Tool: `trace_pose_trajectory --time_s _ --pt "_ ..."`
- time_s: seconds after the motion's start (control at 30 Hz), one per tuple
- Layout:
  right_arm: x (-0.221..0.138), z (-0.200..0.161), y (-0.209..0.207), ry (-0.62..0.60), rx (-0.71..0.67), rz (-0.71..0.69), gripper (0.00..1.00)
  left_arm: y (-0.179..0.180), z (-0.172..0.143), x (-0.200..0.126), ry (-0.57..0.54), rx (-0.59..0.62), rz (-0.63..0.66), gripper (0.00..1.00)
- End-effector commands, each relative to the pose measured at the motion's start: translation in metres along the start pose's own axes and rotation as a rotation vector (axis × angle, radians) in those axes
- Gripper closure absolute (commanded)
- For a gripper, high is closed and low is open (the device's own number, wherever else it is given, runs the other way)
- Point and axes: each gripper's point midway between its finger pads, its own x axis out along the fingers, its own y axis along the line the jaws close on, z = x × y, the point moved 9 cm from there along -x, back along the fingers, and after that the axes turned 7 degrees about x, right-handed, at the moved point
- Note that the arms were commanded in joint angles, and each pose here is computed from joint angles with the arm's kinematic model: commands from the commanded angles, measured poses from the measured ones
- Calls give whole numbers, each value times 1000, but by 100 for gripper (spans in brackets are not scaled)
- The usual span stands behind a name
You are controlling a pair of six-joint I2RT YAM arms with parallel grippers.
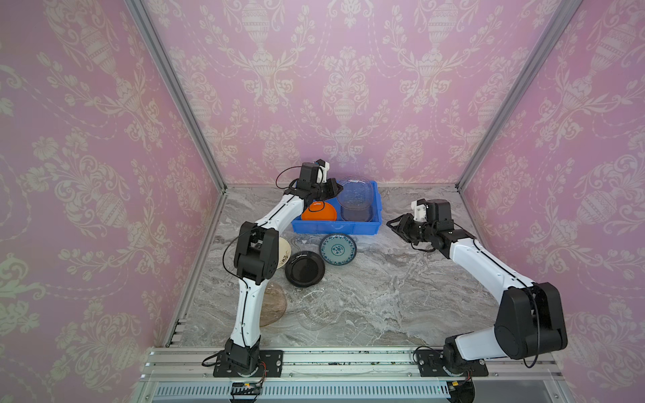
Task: Place the plates into the plastic bin on the countertop
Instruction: Place the plate in the plastic bin.
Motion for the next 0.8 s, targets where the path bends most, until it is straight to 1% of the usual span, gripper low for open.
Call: trace_pose_trajectory --time_s 0.0,0.2,0.33,0.6,0.77 --pt "-1 8 8 -11 2 34 63 9 -5 10 59 -40 -9 100" --pt "3 7 3 5 15 29 63 27 -15 33 84 -76 -16 100" --pt "3 6 0 15 17 16 63 33 -19 45 99 -74 -6 100" --pt "3 5 -5 15 26 3 63 37 -29 74 138 -65 7 100" --pt "2 5 -5 16 25 1 63 41 -33 88 141 -70 13 100"
